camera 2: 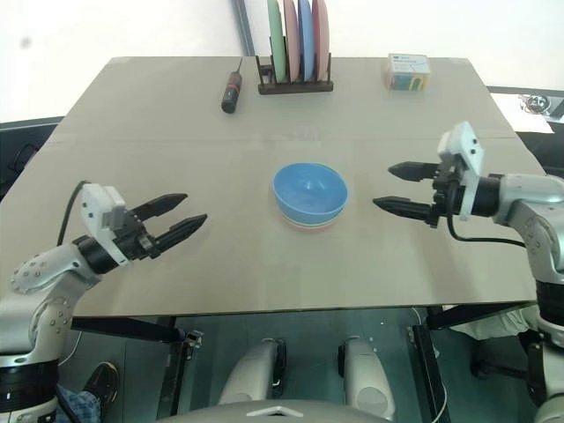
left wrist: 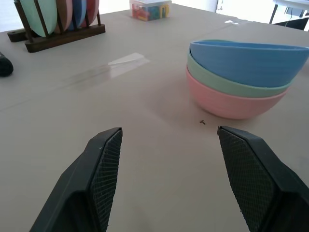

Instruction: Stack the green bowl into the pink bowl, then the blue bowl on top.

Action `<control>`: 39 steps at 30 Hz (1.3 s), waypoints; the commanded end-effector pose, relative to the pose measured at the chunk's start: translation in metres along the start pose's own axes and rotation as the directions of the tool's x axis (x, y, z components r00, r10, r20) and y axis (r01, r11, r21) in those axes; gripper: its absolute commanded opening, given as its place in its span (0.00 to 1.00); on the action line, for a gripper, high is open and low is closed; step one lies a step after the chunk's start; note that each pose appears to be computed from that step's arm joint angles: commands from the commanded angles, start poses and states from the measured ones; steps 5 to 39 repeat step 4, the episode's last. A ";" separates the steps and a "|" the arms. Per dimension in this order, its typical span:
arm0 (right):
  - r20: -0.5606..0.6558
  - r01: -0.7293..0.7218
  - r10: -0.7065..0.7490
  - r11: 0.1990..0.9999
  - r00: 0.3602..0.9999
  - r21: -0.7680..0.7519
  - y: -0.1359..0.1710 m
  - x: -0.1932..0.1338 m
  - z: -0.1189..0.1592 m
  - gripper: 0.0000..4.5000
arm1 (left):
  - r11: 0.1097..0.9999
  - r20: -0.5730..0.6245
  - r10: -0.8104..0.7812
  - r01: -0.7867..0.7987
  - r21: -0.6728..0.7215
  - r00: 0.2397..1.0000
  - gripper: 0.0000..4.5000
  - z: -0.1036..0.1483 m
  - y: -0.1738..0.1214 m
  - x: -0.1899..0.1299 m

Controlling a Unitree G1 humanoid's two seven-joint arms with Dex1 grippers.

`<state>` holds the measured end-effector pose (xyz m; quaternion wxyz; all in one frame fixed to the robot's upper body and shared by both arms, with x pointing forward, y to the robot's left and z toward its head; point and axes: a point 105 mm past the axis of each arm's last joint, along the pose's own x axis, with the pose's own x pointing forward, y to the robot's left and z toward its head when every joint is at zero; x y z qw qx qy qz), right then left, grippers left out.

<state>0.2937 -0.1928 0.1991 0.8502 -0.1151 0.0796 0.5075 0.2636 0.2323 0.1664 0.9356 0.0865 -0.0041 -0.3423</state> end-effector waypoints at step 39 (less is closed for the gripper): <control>0.096 0.055 -0.045 0.993 0.994 -0.108 -0.007 -0.032 0.006 0.89 | 0.995 0.035 0.049 -0.051 0.086 0.998 0.74 0.017 0.005 -0.023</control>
